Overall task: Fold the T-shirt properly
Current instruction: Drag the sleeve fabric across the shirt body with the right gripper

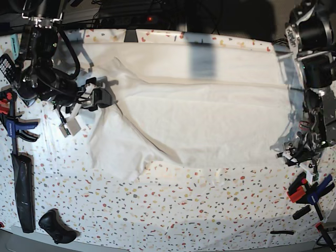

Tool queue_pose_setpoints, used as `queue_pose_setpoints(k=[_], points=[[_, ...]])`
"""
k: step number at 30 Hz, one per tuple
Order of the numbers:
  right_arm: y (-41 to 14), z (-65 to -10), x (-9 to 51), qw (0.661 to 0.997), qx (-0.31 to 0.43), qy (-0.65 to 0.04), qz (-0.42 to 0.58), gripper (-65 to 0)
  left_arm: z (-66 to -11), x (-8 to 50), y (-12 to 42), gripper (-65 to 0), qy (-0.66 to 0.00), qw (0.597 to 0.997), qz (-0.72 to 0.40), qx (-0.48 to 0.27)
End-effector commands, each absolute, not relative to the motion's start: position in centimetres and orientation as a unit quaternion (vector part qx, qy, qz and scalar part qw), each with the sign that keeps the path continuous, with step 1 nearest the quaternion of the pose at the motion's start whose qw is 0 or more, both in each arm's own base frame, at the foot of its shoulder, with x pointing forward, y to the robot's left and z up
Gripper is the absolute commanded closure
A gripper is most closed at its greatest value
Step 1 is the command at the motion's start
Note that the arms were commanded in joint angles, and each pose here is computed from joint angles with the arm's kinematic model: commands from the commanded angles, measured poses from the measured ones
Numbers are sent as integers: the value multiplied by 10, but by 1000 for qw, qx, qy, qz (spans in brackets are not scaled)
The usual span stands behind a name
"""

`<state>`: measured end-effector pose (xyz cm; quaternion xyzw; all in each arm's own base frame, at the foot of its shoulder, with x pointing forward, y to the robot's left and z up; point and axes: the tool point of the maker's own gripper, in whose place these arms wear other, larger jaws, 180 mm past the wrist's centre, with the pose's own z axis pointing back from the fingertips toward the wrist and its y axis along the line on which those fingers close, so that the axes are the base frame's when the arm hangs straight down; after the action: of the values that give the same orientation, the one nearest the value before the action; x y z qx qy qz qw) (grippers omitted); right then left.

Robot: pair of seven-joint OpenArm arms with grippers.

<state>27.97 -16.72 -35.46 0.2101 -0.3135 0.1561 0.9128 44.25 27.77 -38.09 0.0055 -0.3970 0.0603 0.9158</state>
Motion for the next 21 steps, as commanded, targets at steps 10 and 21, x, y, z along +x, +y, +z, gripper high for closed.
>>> queue_pose_setpoints(k=[10, 21], points=[[-222, -326, 294, 908, 166, -373, 97, -242, -388, 472, 284, -316, -392, 917, 70, -2], [-264, -305, 298, 897, 137, -418, 43, -242, -409, 467, 280, -312, -356, 932, 73, -6]])
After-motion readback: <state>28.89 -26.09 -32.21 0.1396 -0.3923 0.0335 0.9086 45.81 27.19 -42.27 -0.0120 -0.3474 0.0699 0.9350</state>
